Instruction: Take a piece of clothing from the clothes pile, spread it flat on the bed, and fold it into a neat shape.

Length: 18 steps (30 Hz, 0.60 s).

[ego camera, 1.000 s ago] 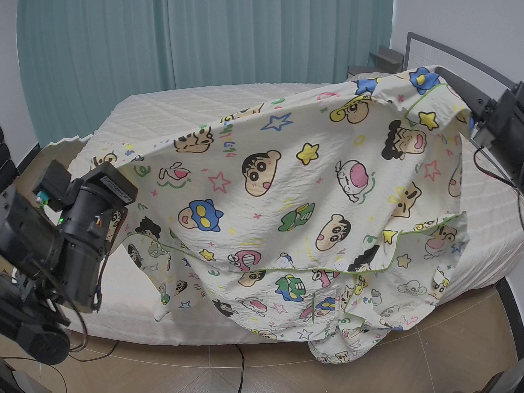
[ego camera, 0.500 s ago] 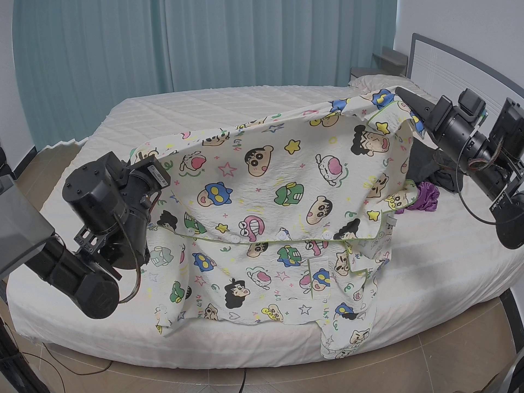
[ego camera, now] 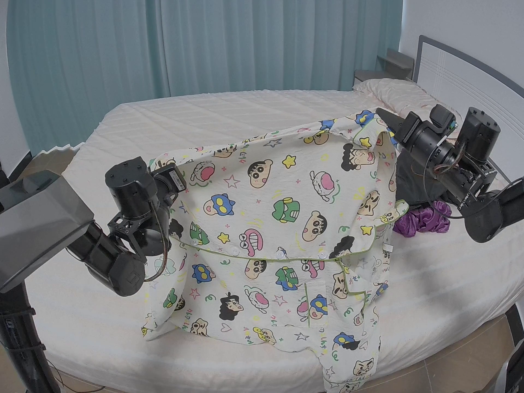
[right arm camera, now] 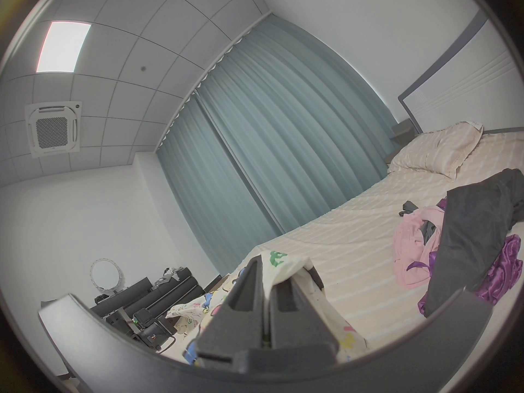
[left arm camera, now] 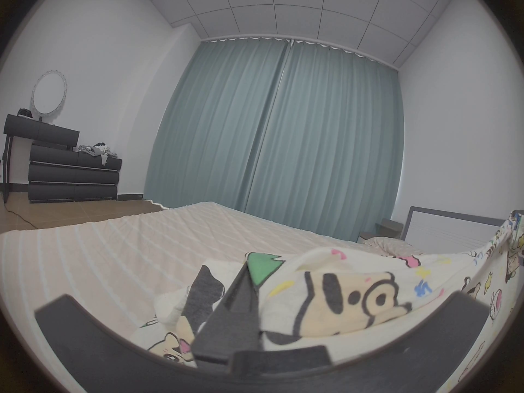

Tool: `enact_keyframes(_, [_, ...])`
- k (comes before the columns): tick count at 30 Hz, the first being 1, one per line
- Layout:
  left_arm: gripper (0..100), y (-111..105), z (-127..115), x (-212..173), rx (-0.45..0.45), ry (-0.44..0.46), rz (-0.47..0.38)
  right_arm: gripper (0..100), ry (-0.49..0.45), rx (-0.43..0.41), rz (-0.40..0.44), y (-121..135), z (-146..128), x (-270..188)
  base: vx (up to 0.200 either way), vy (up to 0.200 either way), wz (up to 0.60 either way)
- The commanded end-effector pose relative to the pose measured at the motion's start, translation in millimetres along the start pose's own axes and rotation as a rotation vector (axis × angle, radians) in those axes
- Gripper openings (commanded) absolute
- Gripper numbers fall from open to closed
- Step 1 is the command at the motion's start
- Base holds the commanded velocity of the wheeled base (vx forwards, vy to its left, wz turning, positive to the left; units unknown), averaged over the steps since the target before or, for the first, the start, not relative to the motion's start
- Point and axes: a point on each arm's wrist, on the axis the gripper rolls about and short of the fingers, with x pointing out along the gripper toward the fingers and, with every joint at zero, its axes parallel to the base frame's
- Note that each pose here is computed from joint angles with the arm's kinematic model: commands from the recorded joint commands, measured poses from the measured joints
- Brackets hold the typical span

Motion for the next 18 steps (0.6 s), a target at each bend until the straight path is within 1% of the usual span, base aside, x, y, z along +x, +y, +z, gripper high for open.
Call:
enact_keyframes(1, [0,4.9,-52.6,21.1,0.051,0.076,0.035,0,0.080,0.021,-0.061,-27.3,-39.6,19.8,0.000,0.000,0.00])
enact_keyframes(4, [0,10.9,-72.4,28.6,0.079,0.108,0.056,0,0.103,0.028,-0.097,-37.5,-55.1,25.6,0.000,0.000,0.00])
enact_keyframes(5, [0,11.2,-73.7,28.6,0.080,0.110,0.057,0,0.102,0.028,-0.098,-37.7,-55.3,25.9,0.000,0.000,0.00])
enact_keyframes(7, [0,14.7,-90.3,34.5,0.096,0.129,0.069,0,0.120,0.033,-0.131,-49.6,-70.8,33.0,0.000,0.000,0.00])
enact_keyframes(10, [0,16.9,-100.4,38.1,0.104,0.139,0.076,0,0.150,0.039,-0.159,-61.2,-87.4,37.3,0.000,0.000,0.00])
enact_keyframes(11, [100,18.6,-103.2,38.9,0.109,0.144,0.080,0,0.158,0.041,-0.162,-63.5,-91.9,38.5,0.000,0.000,0.00])
enact_keyframes(14, [100,20.5,-114.8,43.4,0.116,0.153,0.087,0,0.183,0.050,-0.176,-74.7,-107.9,46.9,0.000,0.000,0.00])
enact_keyframes(15, [100,20.6,-117.1,46.4,0.113,0.148,0.089,0,0.177,0.050,-0.183,-78.4,-110.8,50.5,0.000,0.000,0.00])
enact_keyframes(16, [100,22.3,-119.7,49.7,0.113,0.145,0.095,100,0.173,0.049,-0.196,-81.7,-115.5,54.0,0.000,0.000,0.00])
enact_keyframes(18, [100,24.1,-122.3,56.6,0.106,0.132,0.106,100,0.161,0.045,-0.229,-89.9,-125.5,61.2,0.000,0.000,0.00])
